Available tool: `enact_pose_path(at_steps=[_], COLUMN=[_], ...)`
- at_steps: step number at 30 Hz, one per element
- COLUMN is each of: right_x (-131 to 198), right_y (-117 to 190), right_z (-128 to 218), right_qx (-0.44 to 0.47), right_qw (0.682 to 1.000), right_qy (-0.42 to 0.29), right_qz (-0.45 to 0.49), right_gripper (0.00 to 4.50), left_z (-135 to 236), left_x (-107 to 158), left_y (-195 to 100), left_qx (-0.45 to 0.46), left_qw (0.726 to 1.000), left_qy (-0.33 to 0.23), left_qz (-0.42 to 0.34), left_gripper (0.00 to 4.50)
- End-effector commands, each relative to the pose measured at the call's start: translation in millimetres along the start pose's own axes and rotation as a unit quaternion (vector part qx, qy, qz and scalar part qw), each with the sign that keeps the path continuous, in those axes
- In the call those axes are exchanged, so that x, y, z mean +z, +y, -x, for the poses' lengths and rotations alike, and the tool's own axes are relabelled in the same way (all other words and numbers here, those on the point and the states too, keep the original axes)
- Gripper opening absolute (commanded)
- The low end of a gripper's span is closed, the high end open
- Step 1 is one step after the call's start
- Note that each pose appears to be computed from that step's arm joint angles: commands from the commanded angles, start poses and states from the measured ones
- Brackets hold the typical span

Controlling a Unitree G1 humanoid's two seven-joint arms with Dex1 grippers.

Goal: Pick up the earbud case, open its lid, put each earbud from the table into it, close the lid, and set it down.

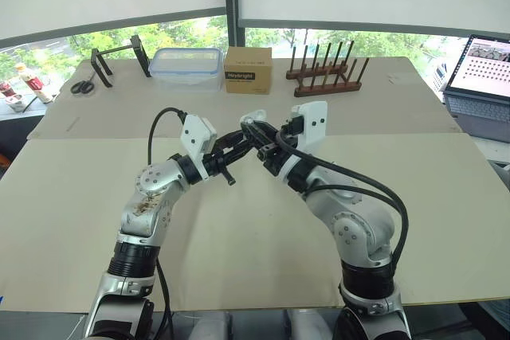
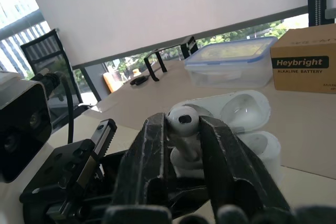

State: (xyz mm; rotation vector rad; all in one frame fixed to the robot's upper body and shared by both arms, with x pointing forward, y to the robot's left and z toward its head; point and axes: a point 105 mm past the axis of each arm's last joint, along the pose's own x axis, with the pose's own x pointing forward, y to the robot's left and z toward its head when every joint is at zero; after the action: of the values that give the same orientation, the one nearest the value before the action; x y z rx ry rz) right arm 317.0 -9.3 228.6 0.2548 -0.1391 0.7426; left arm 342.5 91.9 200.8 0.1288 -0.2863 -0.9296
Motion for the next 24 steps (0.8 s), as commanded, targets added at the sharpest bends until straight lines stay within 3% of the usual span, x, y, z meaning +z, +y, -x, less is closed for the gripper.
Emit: enact_pose_path(at_steps=[1,6,14,24], right_x=[-0.2,9.9,37.6,25.3], right_y=[-4.0,-7.4,-13.6,-92.1], right_z=[3.4,11.2,44.9,131.4], right_qx=[-0.013,-0.012,0.035,-0.091], right_qw=[1.000,0.999,0.995,0.960], right_qy=[0.003,-0.005,-0.004,0.119], right_qz=[0.012,0.035,0.089,0.237], right_gripper=[2.72,4.40,4.44,4.44], left_z=[-1.5,0.3,2.4,12.6], left_x=[32.1,31.4,29.4,20.2], left_y=[1.9,3.0,10.2,3.7], left_qx=[0.001,0.004,0.018,-0.025], left_qw=[0.998,0.998,0.998,0.999], left_qy=[-0.055,-0.052,-0.050,-0.030], left_qz=[-0.043,-0.043,-0.038,-0.004], left_gripper=[0.52,0.52,0.52,0.52])
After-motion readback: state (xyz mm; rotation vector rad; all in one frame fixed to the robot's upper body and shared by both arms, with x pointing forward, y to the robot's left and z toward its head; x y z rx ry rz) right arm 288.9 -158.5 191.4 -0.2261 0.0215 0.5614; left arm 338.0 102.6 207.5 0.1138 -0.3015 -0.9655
